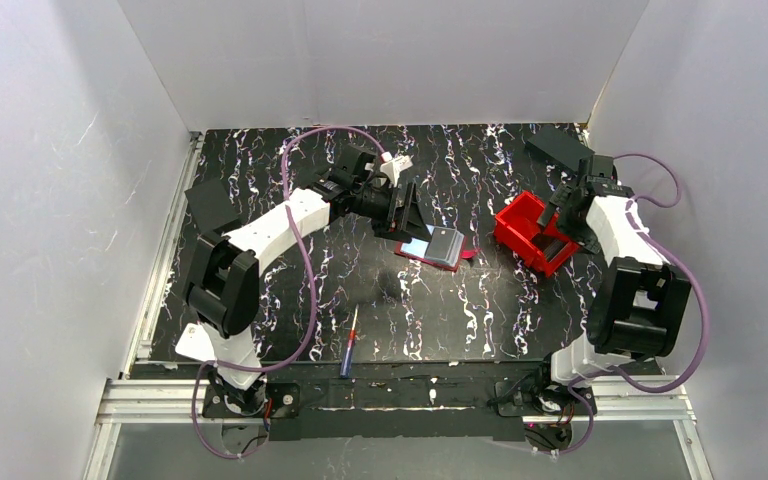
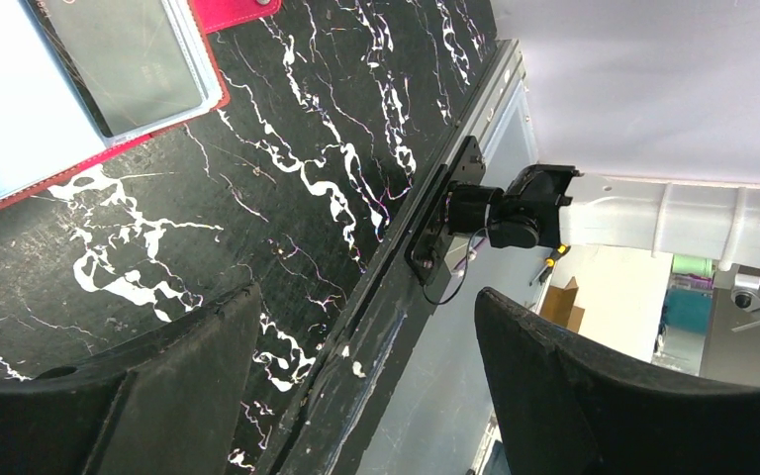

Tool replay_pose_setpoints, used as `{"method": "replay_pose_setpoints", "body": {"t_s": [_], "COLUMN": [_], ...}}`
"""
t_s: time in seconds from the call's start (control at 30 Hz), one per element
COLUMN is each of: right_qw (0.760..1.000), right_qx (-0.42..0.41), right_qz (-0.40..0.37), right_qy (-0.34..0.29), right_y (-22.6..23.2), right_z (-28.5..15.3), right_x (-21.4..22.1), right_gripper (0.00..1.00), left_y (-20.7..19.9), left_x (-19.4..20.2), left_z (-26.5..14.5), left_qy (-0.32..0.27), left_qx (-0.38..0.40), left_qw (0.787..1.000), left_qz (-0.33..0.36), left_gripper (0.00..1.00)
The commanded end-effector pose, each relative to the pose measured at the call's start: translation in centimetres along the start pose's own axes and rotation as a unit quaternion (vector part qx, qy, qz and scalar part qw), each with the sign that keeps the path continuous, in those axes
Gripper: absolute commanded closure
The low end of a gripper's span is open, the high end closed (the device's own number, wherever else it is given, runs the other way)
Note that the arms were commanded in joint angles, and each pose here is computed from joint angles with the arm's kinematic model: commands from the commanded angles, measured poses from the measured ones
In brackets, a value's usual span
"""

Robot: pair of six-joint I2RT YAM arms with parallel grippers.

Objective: Put the credit cards into the card holder
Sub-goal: Pick up the credit card from the storage box.

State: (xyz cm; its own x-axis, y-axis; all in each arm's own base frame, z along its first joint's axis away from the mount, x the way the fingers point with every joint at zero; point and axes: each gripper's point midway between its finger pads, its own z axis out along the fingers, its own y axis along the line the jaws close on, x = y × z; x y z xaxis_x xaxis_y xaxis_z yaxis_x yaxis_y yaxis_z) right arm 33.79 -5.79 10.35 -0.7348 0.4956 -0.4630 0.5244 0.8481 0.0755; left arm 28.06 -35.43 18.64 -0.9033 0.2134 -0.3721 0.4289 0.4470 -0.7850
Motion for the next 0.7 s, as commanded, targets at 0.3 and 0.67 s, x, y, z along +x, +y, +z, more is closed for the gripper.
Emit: {"method": "replay_pose_setpoints", "body": {"t_s": [0.3,0.67], "right_qw": [0.999,0.997], "right_qx": [0.044,0.078], "right_qz": [0.012,0.01], "right_qy": [0.003,-0.002], "right_y": [-0.5,-1.2], "right_z": [3.0,4.2], "right_x": [0.2,1.0], "right_gripper": [0.02,0.02], "left_y": [-0.8,-1.1], "left_x": [0.0,0.0], "left_z": [-0.2,-0.3], "left_qy": [0.004,0.004], "left_qx": [0.018,0.026], "left_qw": [1.0,0.999], "left_qz": [0.019,0.019], "left_gripper": [0.22,0.23]}}
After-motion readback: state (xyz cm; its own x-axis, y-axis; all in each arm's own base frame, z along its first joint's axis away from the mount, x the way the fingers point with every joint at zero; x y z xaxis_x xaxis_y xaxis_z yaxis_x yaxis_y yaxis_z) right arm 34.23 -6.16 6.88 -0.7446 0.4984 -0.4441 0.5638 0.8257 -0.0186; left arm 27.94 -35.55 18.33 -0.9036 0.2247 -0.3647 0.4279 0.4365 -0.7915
